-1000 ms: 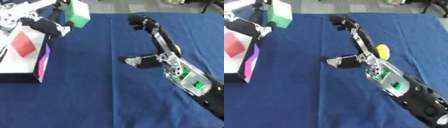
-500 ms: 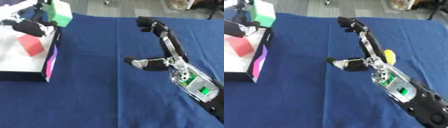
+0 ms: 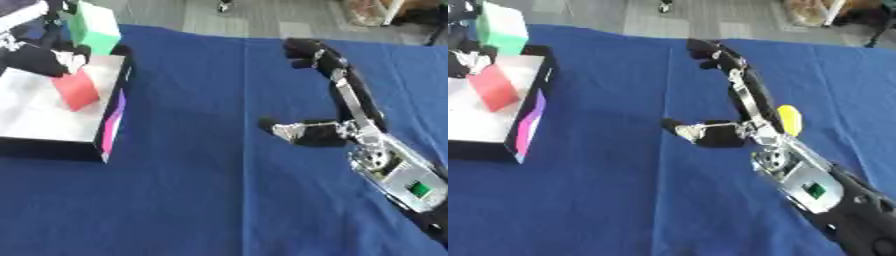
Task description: Pick up the objects with one hand, pass them to the other hand, and then place them into the box on the other side of the table.
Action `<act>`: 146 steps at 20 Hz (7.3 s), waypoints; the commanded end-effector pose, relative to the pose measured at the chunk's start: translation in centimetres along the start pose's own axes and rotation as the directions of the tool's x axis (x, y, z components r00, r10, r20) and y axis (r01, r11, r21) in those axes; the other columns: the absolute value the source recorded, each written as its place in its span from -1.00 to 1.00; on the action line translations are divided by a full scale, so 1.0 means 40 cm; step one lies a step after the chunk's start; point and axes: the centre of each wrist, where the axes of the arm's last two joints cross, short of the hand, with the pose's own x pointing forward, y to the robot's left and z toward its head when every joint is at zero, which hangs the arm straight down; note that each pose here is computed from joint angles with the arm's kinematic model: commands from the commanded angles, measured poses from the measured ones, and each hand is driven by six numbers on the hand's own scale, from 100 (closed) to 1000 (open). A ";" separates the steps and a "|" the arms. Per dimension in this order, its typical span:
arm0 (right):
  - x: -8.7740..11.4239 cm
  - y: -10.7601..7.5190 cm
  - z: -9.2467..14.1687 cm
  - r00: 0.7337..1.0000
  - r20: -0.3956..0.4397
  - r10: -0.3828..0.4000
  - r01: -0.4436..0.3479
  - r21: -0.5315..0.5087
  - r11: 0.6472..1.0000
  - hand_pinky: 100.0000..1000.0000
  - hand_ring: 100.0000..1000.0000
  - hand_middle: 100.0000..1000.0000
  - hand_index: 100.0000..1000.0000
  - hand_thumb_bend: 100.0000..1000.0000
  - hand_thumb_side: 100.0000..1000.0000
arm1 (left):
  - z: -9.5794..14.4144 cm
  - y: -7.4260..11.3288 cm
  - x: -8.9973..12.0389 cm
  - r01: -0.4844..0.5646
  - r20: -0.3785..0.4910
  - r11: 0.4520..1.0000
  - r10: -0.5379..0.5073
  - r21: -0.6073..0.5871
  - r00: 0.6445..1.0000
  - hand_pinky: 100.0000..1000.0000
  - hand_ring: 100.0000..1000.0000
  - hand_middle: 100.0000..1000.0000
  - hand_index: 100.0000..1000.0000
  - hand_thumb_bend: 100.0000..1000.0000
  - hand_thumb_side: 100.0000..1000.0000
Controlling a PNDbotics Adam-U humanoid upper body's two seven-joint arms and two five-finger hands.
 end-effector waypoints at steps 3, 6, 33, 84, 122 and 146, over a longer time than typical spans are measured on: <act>0.011 -0.012 -0.010 0.999 0.025 0.019 -0.019 -0.013 1.000 0.45 0.57 0.54 0.76 0.24 -1.00 | 0.019 0.030 -0.030 0.047 -0.043 0.998 -0.045 0.037 0.998 1.00 -0.16 -0.81 -0.56 -1.00 -0.68; 0.011 -0.010 -0.009 0.999 0.024 0.021 -0.021 -0.013 1.000 0.45 0.57 0.54 0.76 0.24 -1.00 | 0.018 0.022 -0.043 0.060 -0.059 0.998 -0.058 0.032 0.997 1.00 -0.15 -0.80 -0.55 -1.00 -0.68; 0.010 -0.010 -0.004 0.999 0.024 0.036 -0.035 -0.024 0.999 0.44 0.56 0.54 0.75 0.25 -1.00 | 0.041 0.002 -0.132 0.233 -0.224 0.964 -0.257 -0.131 0.940 1.00 0.80 0.50 0.82 -0.40 -0.49; -0.058 -0.409 0.101 0.726 -0.453 0.516 -0.271 0.501 0.822 0.62 0.65 0.59 0.68 0.00 -0.85 | 0.166 0.051 0.106 -0.389 0.356 0.920 0.346 0.053 0.868 1.00 0.42 0.27 0.45 -1.00 -0.36; -0.109 -0.391 0.155 0.577 -0.654 0.488 -0.344 0.348 0.872 0.48 0.46 0.30 0.43 -0.25 -1.00 | 0.196 0.077 0.145 -0.364 0.410 0.924 0.289 0.116 0.865 1.00 0.36 0.14 0.35 -1.00 -0.39; -0.064 -0.391 0.118 0.722 -0.593 0.357 -0.313 0.182 0.932 0.29 0.18 -0.13 0.08 -0.65 -1.00 | 0.185 0.051 0.143 -0.391 0.422 0.917 0.327 0.072 0.845 1.00 0.39 0.28 0.45 -1.00 -0.30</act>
